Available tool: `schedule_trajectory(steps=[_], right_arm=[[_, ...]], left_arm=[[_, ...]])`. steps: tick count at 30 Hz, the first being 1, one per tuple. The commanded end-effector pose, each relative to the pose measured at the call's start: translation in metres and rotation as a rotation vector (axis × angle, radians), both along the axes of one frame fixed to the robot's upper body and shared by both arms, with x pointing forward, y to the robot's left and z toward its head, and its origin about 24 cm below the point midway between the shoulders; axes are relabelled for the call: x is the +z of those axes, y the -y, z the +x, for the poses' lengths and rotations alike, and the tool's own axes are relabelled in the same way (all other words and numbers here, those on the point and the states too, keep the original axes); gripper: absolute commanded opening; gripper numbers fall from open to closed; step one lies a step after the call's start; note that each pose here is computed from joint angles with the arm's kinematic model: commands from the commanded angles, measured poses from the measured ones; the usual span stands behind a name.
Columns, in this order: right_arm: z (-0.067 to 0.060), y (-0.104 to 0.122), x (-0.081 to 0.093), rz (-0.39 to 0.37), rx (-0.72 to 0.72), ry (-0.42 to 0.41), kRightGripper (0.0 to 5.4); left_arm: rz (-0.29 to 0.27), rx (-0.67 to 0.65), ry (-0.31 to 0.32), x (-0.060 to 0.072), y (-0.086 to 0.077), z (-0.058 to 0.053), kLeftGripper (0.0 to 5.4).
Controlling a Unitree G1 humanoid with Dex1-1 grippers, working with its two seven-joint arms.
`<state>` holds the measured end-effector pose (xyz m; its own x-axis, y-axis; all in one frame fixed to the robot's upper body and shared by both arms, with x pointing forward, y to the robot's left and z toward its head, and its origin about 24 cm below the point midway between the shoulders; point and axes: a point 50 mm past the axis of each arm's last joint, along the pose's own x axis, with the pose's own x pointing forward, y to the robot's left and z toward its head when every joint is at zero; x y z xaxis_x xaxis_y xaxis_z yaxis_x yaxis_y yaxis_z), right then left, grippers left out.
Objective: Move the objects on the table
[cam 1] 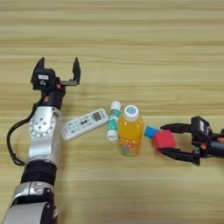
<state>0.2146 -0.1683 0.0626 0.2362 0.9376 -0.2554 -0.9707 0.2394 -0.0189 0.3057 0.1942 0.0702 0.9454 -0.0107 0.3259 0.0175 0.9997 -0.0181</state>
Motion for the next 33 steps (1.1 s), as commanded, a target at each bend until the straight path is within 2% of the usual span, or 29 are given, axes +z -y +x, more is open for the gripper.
schedule_trajectory(steps=[1, 7, 15, 16, 18, 24, 33], right_arm=[[-0.007, 0.001, -0.008, -0.042, 0.061, -0.039, 3.05], [-0.014, -0.002, -0.02, -0.092, 0.109, -0.086, 3.05], [-0.016, -0.003, -0.029, -0.133, 0.123, -0.083, 3.05], [-0.016, -0.003, -0.029, -0.135, 0.123, -0.08, 3.41], [-0.016, -0.003, -0.029, -0.134, 0.123, -0.072, 3.64], [-0.011, -0.005, -0.015, -0.083, 0.112, -0.016, 4.33], [0.0, -0.016, 0.021, 0.064, 0.077, 0.094, 5.31]], left_arm=[[0.013, -0.008, 0.007, 0.002, 0.002, 0.003, 5.4], [0.01, -0.007, 0.009, 0.002, 0.002, 0.003, 5.4], [0.01, -0.007, 0.009, 0.002, 0.003, 0.004, 5.4], [0.011, -0.007, 0.009, 0.002, 0.003, 0.004, 5.4], [0.012, -0.008, 0.009, 0.002, 0.003, 0.004, 5.4], [0.02, -0.012, 0.01, 0.001, 0.006, 0.004, 5.4], [0.029, -0.016, 0.012, 0.0, 0.008, 0.004, 5.4]])
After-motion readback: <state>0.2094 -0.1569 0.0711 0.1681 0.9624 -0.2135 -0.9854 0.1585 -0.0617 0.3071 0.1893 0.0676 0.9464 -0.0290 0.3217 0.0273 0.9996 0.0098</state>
